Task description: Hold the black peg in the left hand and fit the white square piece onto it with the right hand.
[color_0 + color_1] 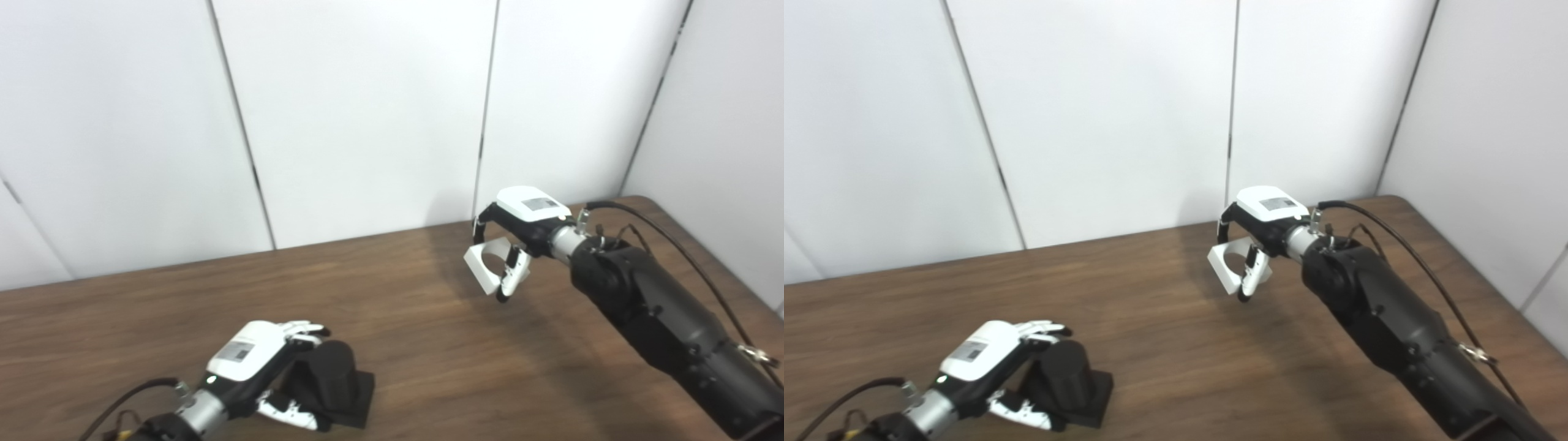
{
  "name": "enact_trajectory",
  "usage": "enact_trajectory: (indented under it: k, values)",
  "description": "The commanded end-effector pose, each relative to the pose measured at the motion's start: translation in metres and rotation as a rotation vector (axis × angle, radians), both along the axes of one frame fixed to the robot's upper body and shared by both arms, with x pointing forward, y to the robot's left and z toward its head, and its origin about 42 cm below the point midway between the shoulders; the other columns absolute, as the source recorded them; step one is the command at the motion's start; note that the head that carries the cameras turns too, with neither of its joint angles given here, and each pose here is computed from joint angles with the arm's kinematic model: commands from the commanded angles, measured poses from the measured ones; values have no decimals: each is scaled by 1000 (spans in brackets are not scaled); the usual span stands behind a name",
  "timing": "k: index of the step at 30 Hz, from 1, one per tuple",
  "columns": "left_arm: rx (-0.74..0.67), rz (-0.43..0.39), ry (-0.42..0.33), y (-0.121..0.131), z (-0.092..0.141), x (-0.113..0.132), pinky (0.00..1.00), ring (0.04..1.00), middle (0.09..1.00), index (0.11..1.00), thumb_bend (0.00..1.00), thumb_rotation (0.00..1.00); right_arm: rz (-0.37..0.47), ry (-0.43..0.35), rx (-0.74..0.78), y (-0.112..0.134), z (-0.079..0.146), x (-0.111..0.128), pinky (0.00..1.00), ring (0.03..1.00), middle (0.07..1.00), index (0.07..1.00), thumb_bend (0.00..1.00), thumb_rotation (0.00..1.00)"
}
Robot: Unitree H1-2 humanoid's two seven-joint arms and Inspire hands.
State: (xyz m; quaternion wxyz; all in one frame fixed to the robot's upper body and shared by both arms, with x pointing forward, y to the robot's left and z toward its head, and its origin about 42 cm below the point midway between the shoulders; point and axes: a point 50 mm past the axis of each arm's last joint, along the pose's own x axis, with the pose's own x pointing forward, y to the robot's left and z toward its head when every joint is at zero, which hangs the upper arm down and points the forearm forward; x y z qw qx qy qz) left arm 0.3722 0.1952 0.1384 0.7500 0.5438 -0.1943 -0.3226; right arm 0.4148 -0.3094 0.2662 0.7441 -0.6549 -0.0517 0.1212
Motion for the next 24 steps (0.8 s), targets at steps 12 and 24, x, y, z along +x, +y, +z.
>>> enact_trajectory:
  k: [12,24]
  values:
    - [117,15,68,-14,-29,-2,819,875,849,490,523,70,236,-88,39,36,48,-20,852,859,779,479,519,132]
    - [105,17,70,-24,-28,-1,822,891,859,489,524,69,414,-70,110,82,50,-38,799,830,765,478,519,134]
